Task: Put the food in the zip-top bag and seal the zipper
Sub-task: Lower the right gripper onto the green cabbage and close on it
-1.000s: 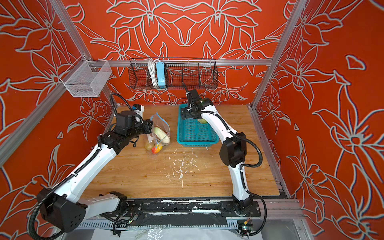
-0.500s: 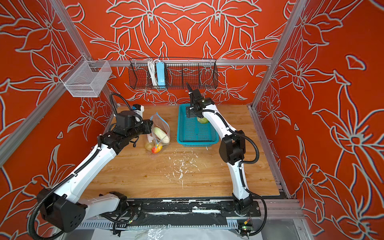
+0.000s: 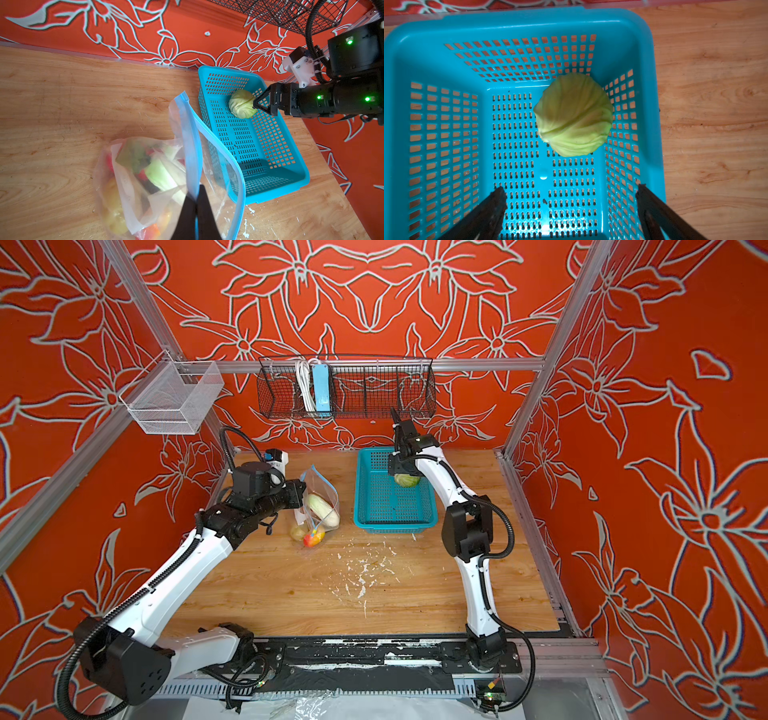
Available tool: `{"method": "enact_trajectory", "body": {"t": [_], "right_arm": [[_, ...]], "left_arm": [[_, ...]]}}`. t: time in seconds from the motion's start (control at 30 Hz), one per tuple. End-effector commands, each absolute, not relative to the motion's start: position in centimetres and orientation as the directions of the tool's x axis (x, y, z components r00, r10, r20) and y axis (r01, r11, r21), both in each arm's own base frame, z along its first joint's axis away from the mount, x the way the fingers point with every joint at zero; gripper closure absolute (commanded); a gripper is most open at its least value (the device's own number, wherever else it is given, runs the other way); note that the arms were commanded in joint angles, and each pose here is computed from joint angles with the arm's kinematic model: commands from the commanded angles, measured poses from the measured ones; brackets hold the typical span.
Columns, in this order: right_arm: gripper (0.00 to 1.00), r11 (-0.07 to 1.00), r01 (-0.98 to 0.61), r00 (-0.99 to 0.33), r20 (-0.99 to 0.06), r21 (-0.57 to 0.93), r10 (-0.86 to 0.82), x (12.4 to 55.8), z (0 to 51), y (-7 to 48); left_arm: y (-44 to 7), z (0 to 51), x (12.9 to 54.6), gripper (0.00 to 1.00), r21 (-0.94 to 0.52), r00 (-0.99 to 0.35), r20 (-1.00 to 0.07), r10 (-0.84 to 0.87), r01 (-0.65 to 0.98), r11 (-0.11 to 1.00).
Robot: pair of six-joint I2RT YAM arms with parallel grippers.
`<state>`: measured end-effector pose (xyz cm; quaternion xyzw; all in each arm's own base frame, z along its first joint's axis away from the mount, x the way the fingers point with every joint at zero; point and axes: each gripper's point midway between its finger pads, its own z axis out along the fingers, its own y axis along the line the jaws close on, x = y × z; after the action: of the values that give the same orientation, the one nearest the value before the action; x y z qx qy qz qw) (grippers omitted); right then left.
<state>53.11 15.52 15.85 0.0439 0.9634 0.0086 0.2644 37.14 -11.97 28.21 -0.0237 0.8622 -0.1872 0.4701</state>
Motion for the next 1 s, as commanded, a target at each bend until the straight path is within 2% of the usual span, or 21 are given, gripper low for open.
{"method": "enact_trajectory", "body": {"t": [0.0,0.47,0.97], "right_arm": [[0.02,0.993,0.112,-0.859,-0.498,0.036,0.115,53.3,15.4,15.4],[0.04,0.997,0.066,-0.871,-0.486,0.031,0.073,55.6,12.6,16.7],[0.05,0.986,0.137,-0.866,-0.495,-0.093,0.074,56.9,10.2,14.8]], "left_arm": [[-11.6,29.0,37.1,1.00,-0.351,-0.531,-0.815,-0.233,0.132,0.927],[-11.6,28.9,37.1,1.00,-0.348,-0.532,-0.815,-0.230,0.131,0.928],[-11.9,28.7,37.2,1.00,-0.358,-0.545,-0.806,-0.232,0.136,0.924]]}}
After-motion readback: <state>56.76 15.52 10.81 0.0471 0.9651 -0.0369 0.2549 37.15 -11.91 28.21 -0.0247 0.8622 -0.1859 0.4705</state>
